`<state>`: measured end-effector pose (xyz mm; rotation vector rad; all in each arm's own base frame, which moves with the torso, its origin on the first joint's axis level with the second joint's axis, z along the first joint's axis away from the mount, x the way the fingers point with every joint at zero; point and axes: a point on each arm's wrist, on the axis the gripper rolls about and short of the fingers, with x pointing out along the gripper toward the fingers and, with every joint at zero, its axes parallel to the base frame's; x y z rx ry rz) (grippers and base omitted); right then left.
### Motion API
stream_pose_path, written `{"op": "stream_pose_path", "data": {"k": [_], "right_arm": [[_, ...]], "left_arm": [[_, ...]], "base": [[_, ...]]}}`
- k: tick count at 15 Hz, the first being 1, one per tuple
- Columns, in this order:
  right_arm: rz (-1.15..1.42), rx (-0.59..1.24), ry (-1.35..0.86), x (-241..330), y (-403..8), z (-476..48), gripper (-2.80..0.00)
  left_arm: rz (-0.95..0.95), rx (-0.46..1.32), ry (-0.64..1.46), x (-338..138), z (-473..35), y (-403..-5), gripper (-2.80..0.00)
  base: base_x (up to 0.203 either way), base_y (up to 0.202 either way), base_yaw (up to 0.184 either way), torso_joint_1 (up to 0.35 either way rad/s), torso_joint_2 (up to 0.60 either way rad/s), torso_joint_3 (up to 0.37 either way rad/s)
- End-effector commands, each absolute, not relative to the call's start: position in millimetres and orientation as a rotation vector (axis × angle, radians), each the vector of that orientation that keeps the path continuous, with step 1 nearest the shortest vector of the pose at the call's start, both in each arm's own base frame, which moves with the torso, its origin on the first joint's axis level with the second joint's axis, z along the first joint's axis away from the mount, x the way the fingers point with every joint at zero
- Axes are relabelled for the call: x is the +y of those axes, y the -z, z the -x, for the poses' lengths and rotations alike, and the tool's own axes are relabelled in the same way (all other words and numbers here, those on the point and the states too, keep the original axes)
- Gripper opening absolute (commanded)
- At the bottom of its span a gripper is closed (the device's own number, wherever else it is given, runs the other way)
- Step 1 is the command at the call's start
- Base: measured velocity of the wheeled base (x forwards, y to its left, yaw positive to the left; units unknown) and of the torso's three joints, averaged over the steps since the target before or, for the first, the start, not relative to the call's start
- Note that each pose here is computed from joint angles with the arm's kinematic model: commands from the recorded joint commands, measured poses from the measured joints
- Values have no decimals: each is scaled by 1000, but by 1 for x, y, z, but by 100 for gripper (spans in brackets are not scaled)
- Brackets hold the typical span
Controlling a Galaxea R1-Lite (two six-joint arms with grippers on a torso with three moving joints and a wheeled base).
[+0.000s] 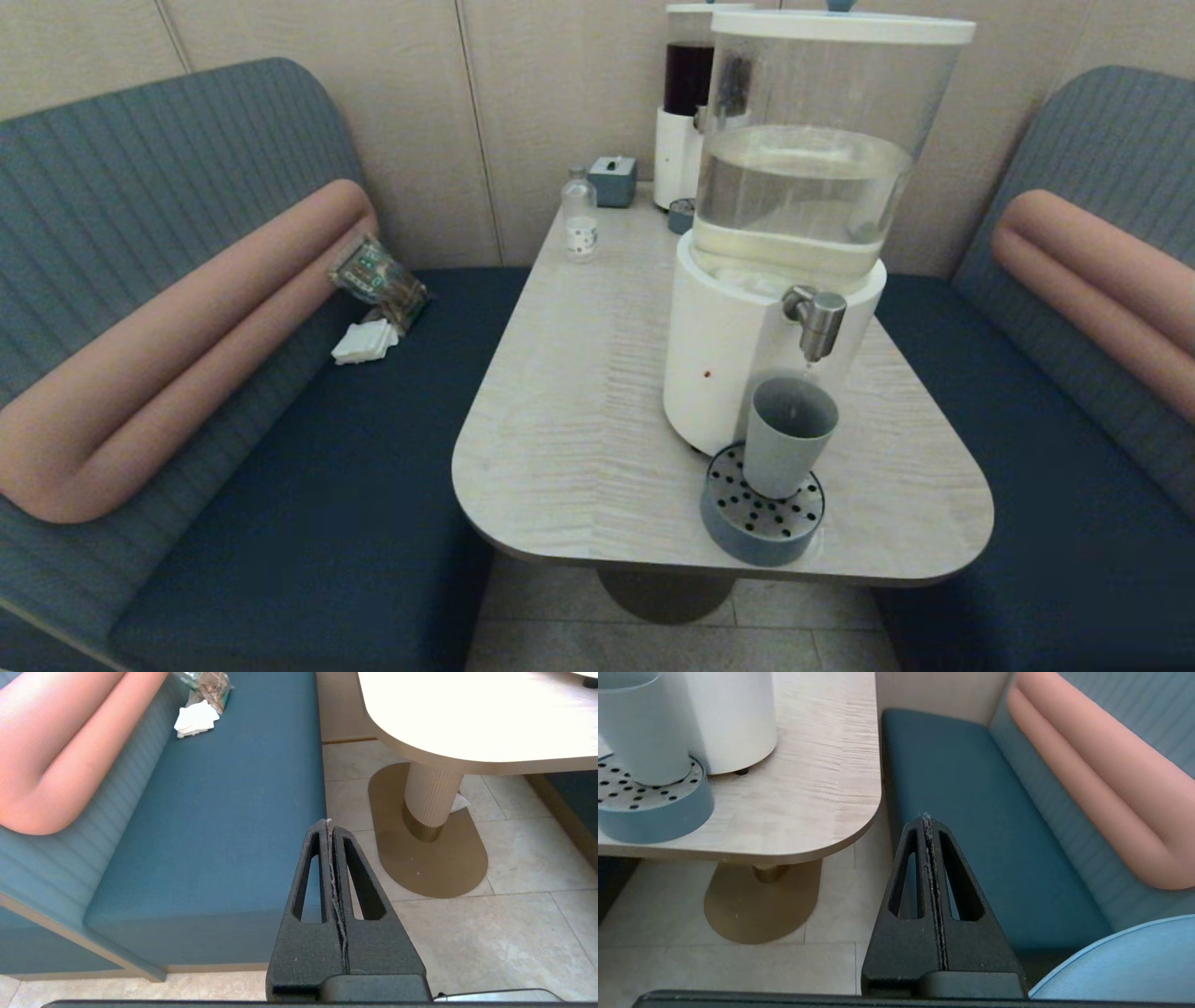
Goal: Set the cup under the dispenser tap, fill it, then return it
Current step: Turn off the faucet
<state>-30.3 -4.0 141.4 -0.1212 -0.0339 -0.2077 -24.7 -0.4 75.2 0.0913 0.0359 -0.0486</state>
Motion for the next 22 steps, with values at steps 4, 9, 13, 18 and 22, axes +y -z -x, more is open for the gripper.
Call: {"op": "stream_pose_path", "data": {"k": [4,9,13,18,22], "right_arm": [[113,-116,180,-4,-109,34,-280],[132,-82,77,-1,-86,24,-280],[131,-68,3,0,-83,23,-280],[53,35,-8,0,-76,24,-280],[5,35,4,0,-76,24,-280]], "left_arm": [[-92,36,49,0,25,-75,-280],[-92,36,48,0,25,-75,-280],[-92,36,48,0,25,-75,-280],[-92,36,48,0,25,-75,-280],[-92,36,49,0,25,-75,-280]], "base": [[0,0,0,0,0,0],[0,0,0,0,0,0],[0,0,0,0,0,0],[0,0,0,0,0,0],[0,0,0,0,0,0]]}}
